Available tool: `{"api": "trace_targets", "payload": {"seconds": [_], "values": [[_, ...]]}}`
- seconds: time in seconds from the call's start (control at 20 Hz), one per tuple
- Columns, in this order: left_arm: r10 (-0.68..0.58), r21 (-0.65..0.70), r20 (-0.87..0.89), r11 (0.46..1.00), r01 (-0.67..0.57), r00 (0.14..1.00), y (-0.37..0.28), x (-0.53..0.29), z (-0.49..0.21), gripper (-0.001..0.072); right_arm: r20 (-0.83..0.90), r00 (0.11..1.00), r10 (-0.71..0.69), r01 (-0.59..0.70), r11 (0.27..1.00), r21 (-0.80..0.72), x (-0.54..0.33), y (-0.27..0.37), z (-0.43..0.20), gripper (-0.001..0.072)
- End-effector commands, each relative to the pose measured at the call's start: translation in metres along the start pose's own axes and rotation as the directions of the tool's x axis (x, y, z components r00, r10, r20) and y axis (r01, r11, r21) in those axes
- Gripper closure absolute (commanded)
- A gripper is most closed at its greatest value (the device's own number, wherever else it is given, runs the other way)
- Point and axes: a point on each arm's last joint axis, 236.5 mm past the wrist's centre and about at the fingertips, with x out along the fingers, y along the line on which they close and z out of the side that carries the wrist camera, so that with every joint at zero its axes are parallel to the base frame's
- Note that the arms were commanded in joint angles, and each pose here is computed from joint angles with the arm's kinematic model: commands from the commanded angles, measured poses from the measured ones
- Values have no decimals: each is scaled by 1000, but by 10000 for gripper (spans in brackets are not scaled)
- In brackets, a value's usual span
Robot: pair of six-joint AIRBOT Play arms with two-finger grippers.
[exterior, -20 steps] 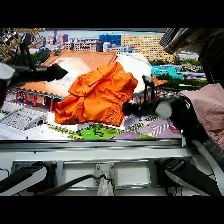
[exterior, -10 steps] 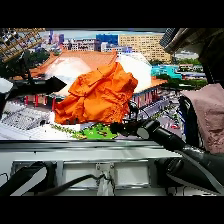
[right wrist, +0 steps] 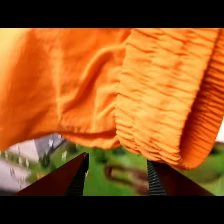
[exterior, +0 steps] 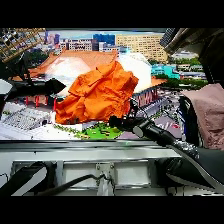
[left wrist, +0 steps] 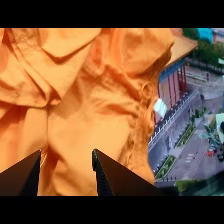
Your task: Fold the clothes and pants, and hang the long-sleeved shirts on hangers.
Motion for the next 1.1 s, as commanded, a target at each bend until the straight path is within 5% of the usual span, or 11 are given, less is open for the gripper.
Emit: {"api": "trace_targets", "payload": {"seconds": [0.0, 0.85, 0.95, 1.05], "values": [[10, 8, -13, 1000, -9, 1000, 2, 0, -3, 389, 55, 998, -11, 7, 998, 60, 0, -10, 28, 269], [7, 3, -17, 1000, -7, 1000, 2, -1, -4, 389, 97, 992, -86, 75, 991, 110, -4, -40, 59, 270], [6, 4, -20, 1000, -6, 1000, 1, -1, -5, 389, 104, 990, -95, 81, 988, 132, -5, -45, 65, 334], [7, 2, -20, 1000, -7, 1000, 2, -1, -5, 389, 109, 990, -93, 78, 988, 136, -6, -46, 67, 499]]}}
